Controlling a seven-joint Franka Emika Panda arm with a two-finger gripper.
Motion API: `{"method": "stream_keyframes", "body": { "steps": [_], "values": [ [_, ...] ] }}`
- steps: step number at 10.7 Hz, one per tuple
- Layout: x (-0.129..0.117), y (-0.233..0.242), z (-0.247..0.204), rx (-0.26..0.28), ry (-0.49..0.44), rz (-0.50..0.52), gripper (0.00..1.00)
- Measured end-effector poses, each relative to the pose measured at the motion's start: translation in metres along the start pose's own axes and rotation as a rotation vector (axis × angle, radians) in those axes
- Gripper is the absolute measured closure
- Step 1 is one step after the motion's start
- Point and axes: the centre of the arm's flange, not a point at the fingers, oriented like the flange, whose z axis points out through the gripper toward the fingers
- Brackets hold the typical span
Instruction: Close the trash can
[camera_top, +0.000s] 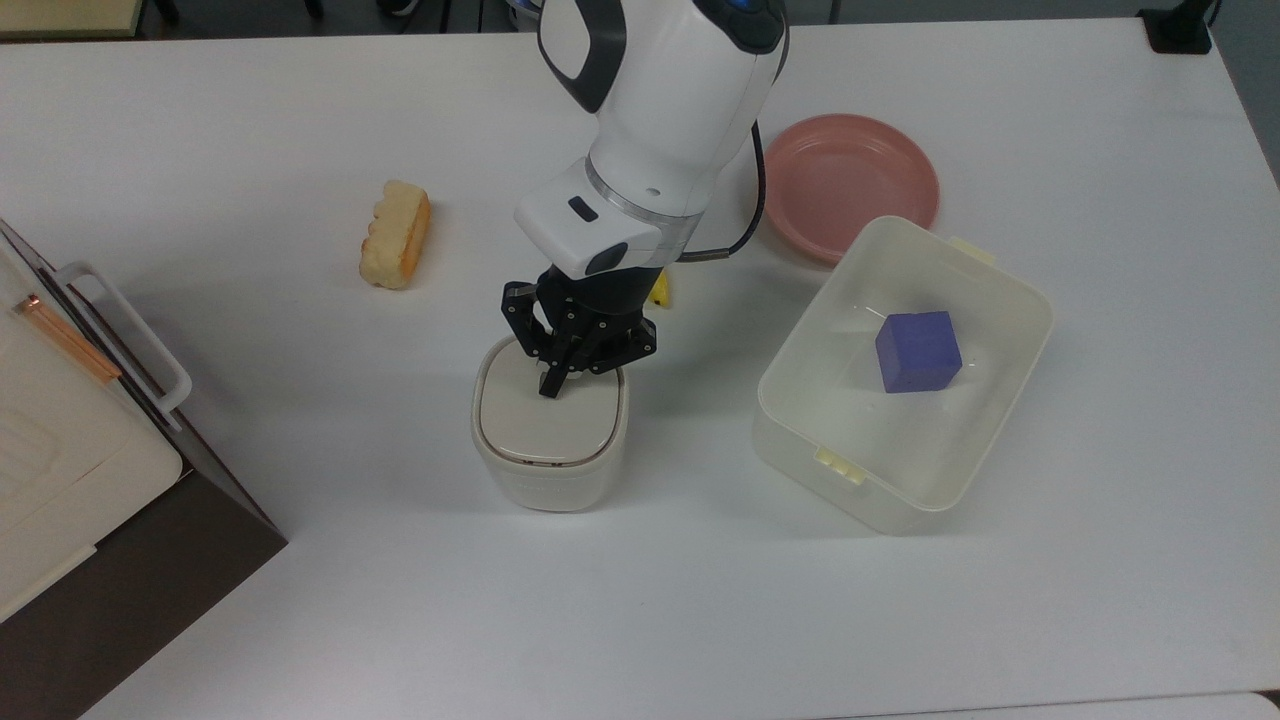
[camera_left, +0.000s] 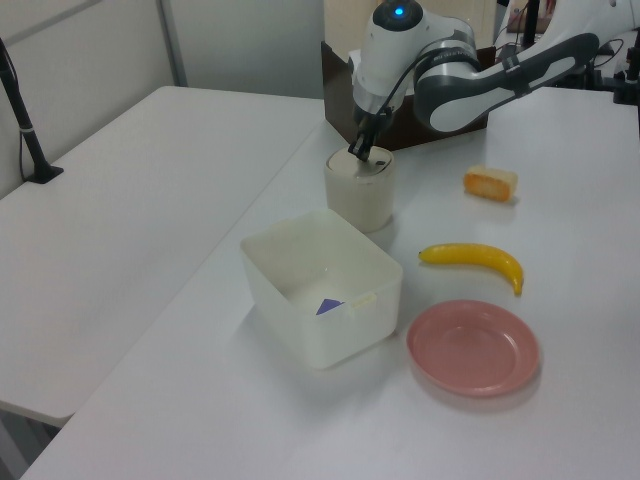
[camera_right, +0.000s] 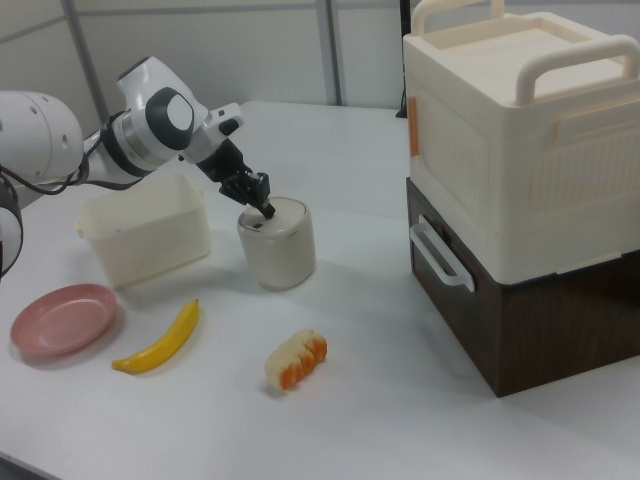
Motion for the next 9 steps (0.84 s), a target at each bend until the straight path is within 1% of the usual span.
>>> {"method": "stream_keyframes", "body": {
  "steps": [2, 3, 5, 6, 7, 9],
  "values": [
    [-0.005, -0.004, 0.001, -0.019, 0.003, -0.023, 0.99],
    [-0.007, -0.006, 0.001, -0.037, 0.009, -0.034, 0.99],
    [-0.011, -0.009, 0.001, -0.066, 0.022, -0.028, 0.99],
    [-0.011, -0.008, 0.001, -0.067, 0.024, -0.011, 0.99],
    [-0.010, -0.003, -0.003, -0.053, 0.020, 0.025, 0.99],
    [-0.004, 0.025, -0.022, 0.046, -0.014, 0.150, 0.99]
  ]
}}
